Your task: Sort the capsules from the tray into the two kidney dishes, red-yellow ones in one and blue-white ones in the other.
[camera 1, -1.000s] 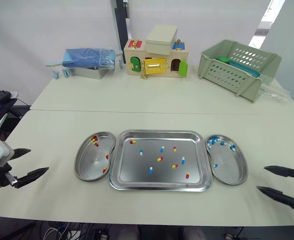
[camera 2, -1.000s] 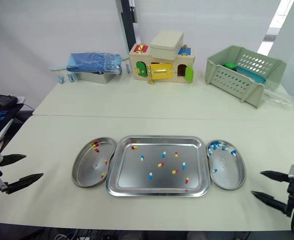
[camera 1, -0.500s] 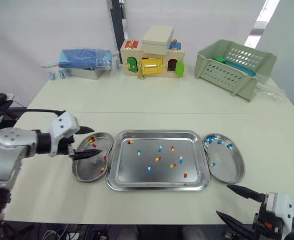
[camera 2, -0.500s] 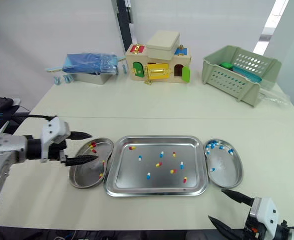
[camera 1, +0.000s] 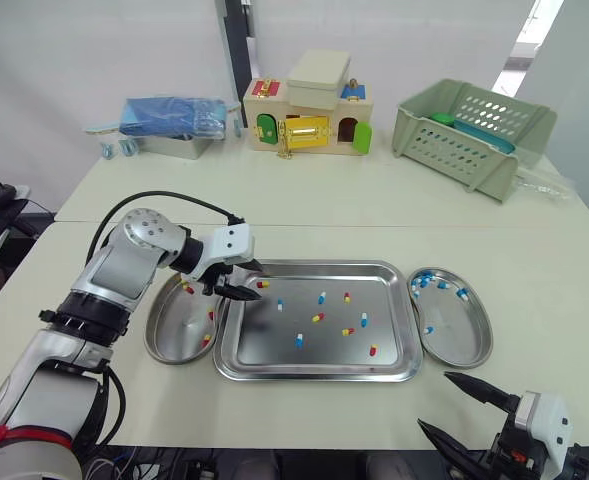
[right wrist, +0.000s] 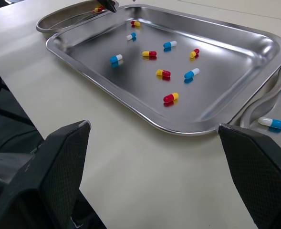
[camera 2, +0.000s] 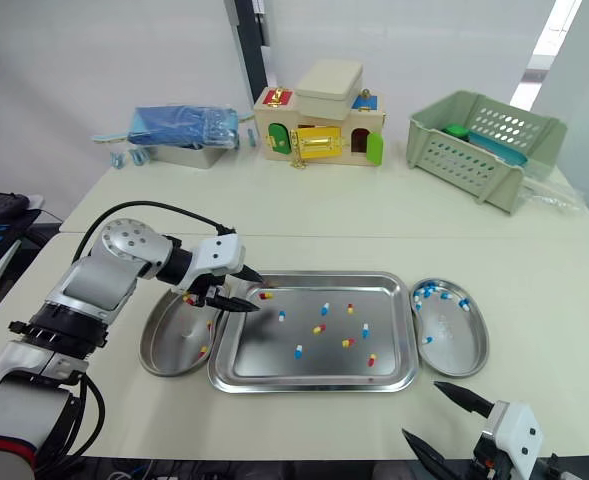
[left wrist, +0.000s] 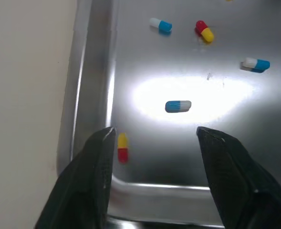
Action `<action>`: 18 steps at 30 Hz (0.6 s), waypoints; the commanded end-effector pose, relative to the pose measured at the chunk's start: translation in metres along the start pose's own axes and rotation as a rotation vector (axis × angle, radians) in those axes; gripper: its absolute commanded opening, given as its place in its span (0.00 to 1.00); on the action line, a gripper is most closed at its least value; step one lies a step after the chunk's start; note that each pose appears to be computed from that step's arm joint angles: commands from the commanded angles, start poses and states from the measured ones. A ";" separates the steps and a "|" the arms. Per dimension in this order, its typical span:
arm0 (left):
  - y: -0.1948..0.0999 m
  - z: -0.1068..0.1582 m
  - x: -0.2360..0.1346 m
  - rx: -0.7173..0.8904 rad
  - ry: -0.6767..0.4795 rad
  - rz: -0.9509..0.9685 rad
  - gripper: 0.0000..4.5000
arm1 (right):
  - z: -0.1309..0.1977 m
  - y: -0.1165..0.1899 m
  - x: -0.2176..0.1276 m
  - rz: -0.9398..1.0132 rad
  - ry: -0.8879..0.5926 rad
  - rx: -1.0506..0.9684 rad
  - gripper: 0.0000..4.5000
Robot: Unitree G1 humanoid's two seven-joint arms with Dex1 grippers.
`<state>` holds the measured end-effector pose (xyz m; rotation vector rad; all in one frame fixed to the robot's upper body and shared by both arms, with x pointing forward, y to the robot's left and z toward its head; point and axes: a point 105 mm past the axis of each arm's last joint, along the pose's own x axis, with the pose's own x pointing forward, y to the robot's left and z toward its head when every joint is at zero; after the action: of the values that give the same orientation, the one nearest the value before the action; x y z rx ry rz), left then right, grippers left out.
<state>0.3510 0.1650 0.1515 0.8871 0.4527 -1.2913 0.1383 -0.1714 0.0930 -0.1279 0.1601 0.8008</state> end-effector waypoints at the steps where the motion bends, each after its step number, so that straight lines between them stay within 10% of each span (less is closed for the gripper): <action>1: 0.003 -0.009 -0.005 0.026 0.061 -0.006 0.56 | 0.004 0.006 0.001 -0.004 -0.020 -0.025 1.00; 18: 0.014 -0.023 0.025 -0.048 0.111 0.016 0.56 | 0.008 0.008 0.010 -0.023 -0.037 -0.014 1.00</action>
<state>0.3703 0.1638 0.1216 0.9021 0.5418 -1.2546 0.1390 -0.1627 0.0876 -0.1166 0.1599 0.7672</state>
